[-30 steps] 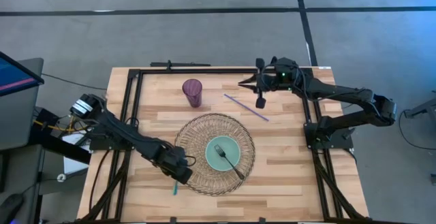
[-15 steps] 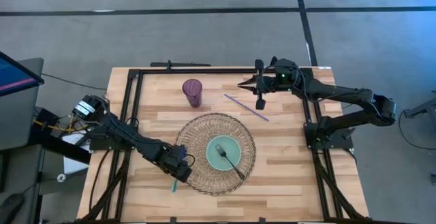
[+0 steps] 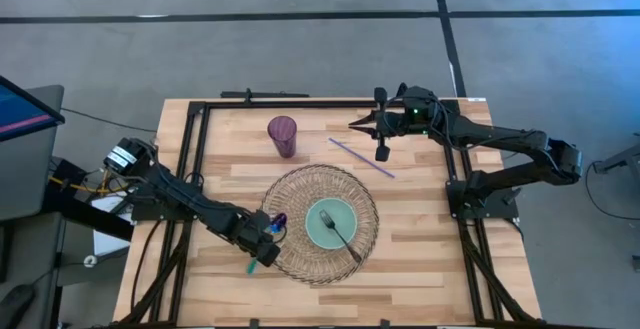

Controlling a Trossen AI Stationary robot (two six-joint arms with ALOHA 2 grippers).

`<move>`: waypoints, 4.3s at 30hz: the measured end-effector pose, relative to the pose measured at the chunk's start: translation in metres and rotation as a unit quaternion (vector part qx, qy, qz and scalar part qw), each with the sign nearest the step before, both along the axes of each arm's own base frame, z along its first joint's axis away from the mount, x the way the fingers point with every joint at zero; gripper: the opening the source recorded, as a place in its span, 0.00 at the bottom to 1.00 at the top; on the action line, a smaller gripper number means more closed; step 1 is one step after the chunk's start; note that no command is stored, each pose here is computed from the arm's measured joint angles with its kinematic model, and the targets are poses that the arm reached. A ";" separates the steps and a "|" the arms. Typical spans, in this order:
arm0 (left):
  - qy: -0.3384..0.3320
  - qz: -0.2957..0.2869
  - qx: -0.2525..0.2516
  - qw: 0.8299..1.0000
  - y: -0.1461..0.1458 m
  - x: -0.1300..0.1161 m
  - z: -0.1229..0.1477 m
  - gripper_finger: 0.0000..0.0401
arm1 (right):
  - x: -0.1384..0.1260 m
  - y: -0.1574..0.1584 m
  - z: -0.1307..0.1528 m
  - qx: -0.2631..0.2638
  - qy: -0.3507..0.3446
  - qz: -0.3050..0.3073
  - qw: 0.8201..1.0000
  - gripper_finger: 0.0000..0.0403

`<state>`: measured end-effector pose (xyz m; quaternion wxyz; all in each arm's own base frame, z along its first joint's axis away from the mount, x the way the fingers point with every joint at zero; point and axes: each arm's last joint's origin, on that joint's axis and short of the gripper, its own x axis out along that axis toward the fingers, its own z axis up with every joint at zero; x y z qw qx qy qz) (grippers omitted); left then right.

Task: Pick & Place Utensil
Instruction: Put the blue spoon into the light blue bowl on the table placemat

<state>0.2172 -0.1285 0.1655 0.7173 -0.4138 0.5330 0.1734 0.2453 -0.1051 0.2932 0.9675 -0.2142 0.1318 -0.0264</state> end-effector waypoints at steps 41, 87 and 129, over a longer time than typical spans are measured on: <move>-0.187 0.018 0.035 0.982 0.041 0.007 0.055 0.01 | -0.001 0.000 -0.002 0.039 0.008 -0.009 0.999 0.04; -0.243 0.192 -0.361 0.880 0.043 0.070 0.059 0.01 | 0.064 0.097 -0.098 0.105 0.209 0.173 0.957 0.00; -0.221 0.222 -0.421 0.851 0.059 0.093 0.039 0.02 | 0.090 0.110 -0.139 0.124 0.238 0.221 0.938 0.00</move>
